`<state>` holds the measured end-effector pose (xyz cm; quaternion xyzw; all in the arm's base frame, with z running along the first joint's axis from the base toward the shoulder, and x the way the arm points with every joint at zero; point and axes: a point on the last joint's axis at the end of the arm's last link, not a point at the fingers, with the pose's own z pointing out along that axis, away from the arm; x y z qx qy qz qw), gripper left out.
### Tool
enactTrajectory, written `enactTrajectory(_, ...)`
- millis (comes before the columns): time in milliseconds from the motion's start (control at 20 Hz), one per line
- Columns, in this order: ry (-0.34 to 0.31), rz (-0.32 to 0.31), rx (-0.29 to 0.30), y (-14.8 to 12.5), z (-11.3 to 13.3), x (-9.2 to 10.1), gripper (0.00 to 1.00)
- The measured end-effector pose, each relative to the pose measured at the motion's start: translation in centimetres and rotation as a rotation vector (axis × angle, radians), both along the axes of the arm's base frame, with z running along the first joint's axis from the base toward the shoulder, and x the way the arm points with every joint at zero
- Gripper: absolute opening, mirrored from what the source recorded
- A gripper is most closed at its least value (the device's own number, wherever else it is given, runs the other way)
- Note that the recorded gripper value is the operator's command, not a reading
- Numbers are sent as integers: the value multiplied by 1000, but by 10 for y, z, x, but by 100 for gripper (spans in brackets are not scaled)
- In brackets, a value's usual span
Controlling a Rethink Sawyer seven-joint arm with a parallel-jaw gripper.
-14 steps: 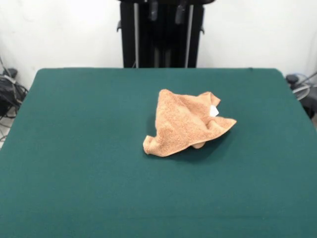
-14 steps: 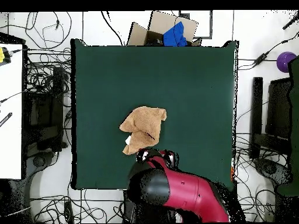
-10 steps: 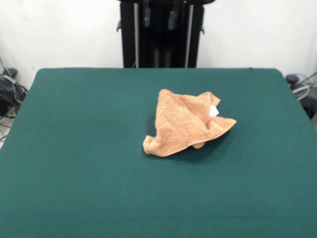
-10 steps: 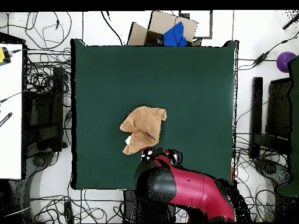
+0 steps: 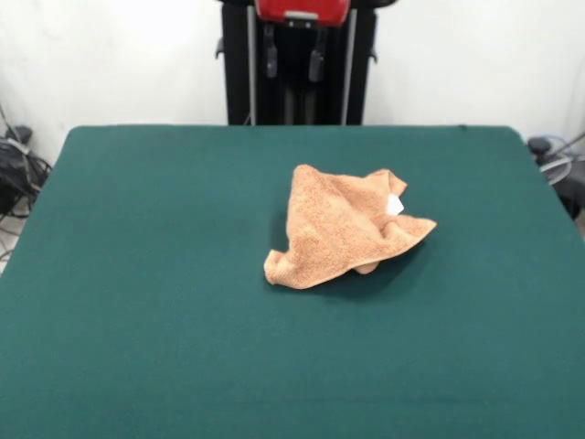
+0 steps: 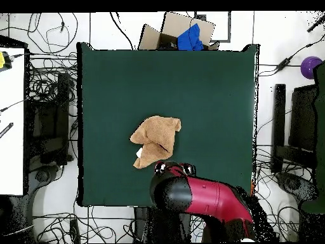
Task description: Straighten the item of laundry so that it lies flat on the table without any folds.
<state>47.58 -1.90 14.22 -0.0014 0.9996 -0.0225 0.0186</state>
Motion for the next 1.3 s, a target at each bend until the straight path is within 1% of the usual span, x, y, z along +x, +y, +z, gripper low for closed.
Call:
enactTrajectory(600, 55, 44, 29, 22, -49, -2, 100)
enactTrajectory(1000, 77, 43, 50, 26, -79, -9, 100)
enactTrajectory(1200, 80, 53, 55, 33, -90, -13, 100)
enactTrajectory(1300, 78, 54, 55, 33, -91, -13, 100)
